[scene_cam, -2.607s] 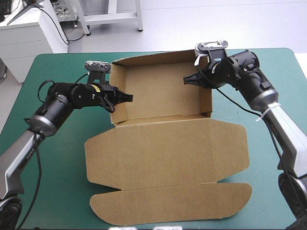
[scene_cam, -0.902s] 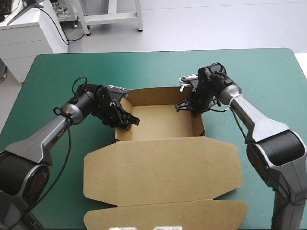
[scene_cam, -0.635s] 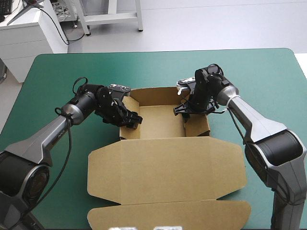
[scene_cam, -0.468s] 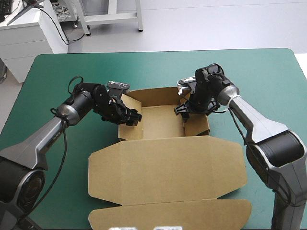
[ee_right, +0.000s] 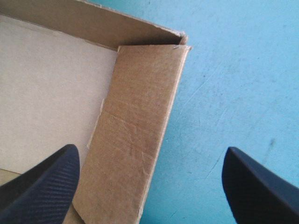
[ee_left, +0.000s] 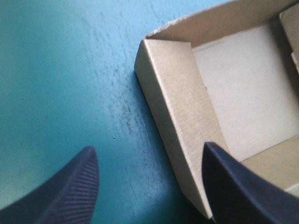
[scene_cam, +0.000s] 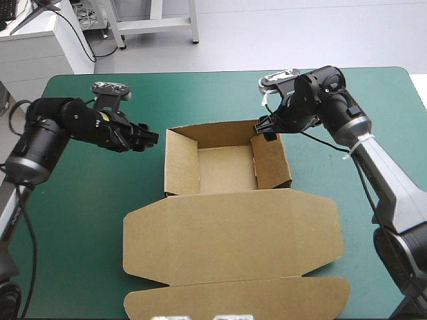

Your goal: Fold the box

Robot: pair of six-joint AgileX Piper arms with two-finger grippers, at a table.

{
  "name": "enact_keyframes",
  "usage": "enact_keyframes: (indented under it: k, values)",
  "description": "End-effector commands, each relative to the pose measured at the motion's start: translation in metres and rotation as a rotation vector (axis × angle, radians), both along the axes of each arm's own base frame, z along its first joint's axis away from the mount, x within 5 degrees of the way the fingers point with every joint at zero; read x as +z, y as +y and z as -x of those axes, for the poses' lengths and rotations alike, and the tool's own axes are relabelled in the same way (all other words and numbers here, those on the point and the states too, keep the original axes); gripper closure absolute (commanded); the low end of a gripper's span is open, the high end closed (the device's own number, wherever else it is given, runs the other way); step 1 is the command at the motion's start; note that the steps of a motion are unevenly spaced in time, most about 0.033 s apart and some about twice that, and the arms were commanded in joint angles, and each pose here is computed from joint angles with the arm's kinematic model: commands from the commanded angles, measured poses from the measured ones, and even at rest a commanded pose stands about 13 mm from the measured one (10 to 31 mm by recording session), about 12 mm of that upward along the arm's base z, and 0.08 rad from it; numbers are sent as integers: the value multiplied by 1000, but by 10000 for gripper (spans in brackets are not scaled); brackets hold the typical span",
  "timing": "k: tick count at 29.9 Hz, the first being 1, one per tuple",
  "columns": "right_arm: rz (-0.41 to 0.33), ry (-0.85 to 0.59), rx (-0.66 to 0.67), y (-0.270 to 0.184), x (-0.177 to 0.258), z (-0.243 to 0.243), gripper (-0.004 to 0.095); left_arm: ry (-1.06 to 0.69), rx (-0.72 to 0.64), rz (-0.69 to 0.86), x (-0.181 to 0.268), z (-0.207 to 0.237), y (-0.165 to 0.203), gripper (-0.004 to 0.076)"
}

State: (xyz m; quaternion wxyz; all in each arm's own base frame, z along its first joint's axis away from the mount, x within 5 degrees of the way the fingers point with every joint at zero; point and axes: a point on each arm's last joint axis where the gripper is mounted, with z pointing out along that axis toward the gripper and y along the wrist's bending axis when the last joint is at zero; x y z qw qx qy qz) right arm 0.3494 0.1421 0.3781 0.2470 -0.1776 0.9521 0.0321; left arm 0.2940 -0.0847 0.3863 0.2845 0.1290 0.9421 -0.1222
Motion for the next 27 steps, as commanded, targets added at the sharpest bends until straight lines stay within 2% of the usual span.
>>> enact_keyframes:
  k: [1,8,12,16,27]
  values:
    - [-46,-159,7,-11,50,25,135,-188,11,51,51,33,10,407]
    - [-58,-186,6,-16,63,36,135,-298,35,-60,80,80,31,719]
    - [-52,-170,5,-14,57,31,135,-281,-5,-161,79,96,38,732]
    - [-44,-121,-3,-9,41,20,135,-189,-16,-205,56,105,42,732]
    - [19,87,-47,10,-36,-27,139,20,-50,-142,-38,122,37,732]
